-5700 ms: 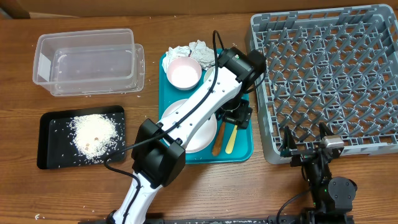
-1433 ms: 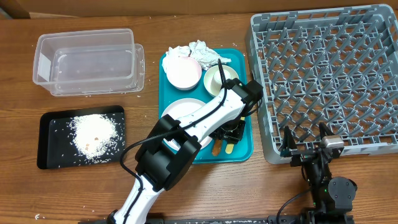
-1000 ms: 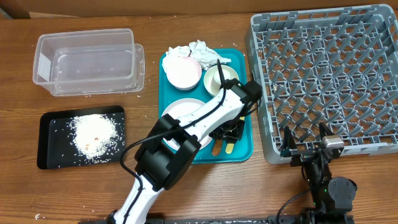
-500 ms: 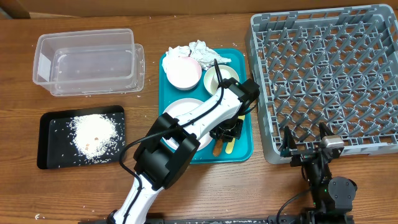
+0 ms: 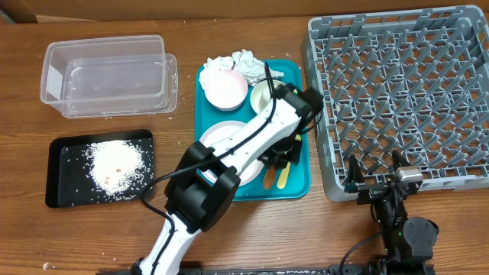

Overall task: Sort waste into correct bins and load items into the dishwasher
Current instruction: 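Lift the stick and carry it left over the black tray, then open the left gripper to drop the stick onto the rice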

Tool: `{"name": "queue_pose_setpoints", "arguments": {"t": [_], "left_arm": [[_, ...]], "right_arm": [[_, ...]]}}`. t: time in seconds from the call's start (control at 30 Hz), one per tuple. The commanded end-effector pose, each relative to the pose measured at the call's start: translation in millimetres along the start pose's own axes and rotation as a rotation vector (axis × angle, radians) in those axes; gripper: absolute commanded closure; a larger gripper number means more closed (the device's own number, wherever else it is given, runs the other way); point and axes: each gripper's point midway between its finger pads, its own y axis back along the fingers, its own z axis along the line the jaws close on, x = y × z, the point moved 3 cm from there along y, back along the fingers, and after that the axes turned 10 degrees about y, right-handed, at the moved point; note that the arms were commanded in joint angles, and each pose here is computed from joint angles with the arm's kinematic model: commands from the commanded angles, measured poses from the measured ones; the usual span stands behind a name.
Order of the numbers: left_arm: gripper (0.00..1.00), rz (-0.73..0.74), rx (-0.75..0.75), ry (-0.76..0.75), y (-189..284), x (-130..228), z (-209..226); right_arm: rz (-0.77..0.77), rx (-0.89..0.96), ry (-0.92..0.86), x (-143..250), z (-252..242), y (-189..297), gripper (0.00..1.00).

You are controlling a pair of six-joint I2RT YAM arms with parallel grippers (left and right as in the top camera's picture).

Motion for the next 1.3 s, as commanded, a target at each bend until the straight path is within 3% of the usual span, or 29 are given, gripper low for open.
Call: {"name": "queue_pose_setpoints", "arguments": {"t": [0.0, 0.17, 0.4, 0.73, 1.0, 1.27], "left_arm": [[0.96, -0.087, 0.062, -0.042, 48, -11, -4], [0.96, -0.172, 0.016, 0.018, 86, -27, 28], [0.94, -0.212, 0.035, 0.191, 112, -66, 107], [0.96, -0.165, 0.273, 0.401, 127, -92, 230], [0.92, -0.244, 0.266, 0.583, 151, -43, 325], [0.93, -0.169, 0.274, 0.784, 128, 15, 377]], "right_arm": [[-0.003, 0.01, 0.001, 2, -1, 0, 0.0], [-0.003, 0.01, 0.001, 2, -1, 0, 0.0], [-0.003, 0.01, 0.001, 2, -1, 0, 0.0], [-0.003, 0.01, 0.001, 2, -1, 0, 0.0], [-0.003, 0.01, 0.001, 2, -1, 0, 0.0], [-0.003, 0.01, 0.001, 2, -1, 0, 0.0]]}}
